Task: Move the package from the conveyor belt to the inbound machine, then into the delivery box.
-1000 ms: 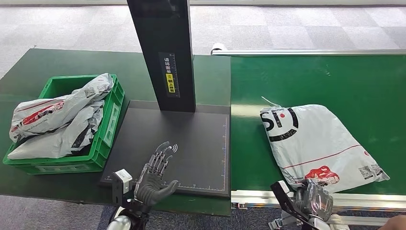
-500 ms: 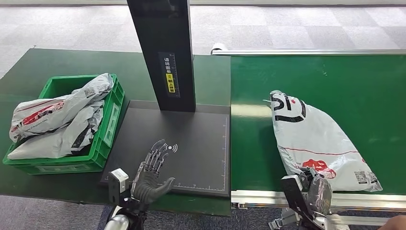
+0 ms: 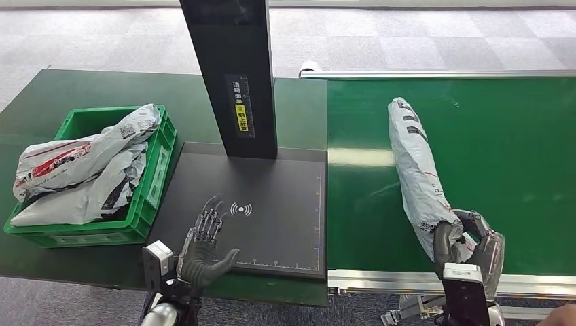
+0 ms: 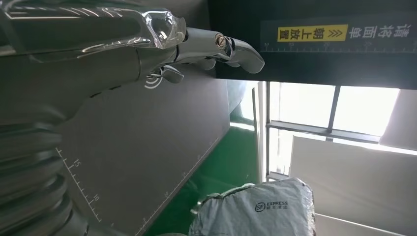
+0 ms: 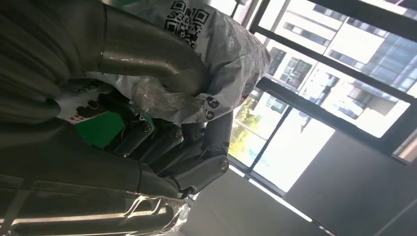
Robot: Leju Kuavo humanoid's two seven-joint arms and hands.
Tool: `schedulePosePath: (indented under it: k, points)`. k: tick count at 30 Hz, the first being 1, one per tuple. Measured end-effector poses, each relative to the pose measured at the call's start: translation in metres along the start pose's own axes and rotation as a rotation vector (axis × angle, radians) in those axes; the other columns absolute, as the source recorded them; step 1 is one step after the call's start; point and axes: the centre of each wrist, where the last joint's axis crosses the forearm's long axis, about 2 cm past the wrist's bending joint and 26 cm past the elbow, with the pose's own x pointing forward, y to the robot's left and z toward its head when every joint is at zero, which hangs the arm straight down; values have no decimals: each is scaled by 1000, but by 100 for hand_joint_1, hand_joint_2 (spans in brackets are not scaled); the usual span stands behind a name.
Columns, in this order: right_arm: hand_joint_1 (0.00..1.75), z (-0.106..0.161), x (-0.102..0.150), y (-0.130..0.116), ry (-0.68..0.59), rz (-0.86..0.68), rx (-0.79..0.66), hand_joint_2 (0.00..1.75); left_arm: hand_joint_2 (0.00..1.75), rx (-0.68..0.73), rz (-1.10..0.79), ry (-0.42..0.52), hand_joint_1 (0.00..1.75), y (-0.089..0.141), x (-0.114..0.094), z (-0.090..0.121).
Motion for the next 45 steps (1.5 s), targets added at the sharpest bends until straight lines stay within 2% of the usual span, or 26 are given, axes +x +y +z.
schedulePosePath:
  k: [3, 6, 15, 20, 29, 38, 45]
  points:
    - [175, -13, 9, -3, -47, -10, 36, 175, 175, 14, -21, -17, 0, 5, 3, -1]
    - [175, -28, 20, 5, -113, -40, 103, 175, 175, 45, -73, -44, 0, 14, 7, -4]
    - [175, -72, 78, 67, -320, -209, 390, 175, 175, 183, -230, -144, 0, 59, 36, -10]
    - [175, -83, 94, 91, -378, -260, 501, 175, 175, 239, -276, -183, 0, 75, 48, -9]
    - [175, -98, 107, 127, -376, -348, 670, 175, 175, 326, -336, -239, 0, 96, 67, -2]
    - [175, -99, 110, 147, -361, -382, 768, 175, 175, 364, -368, -260, 0, 104, 75, 5]
    - [175, -89, 122, 185, -328, -474, 950, 175, 175, 378, -387, -267, 0, 109, 78, 7]
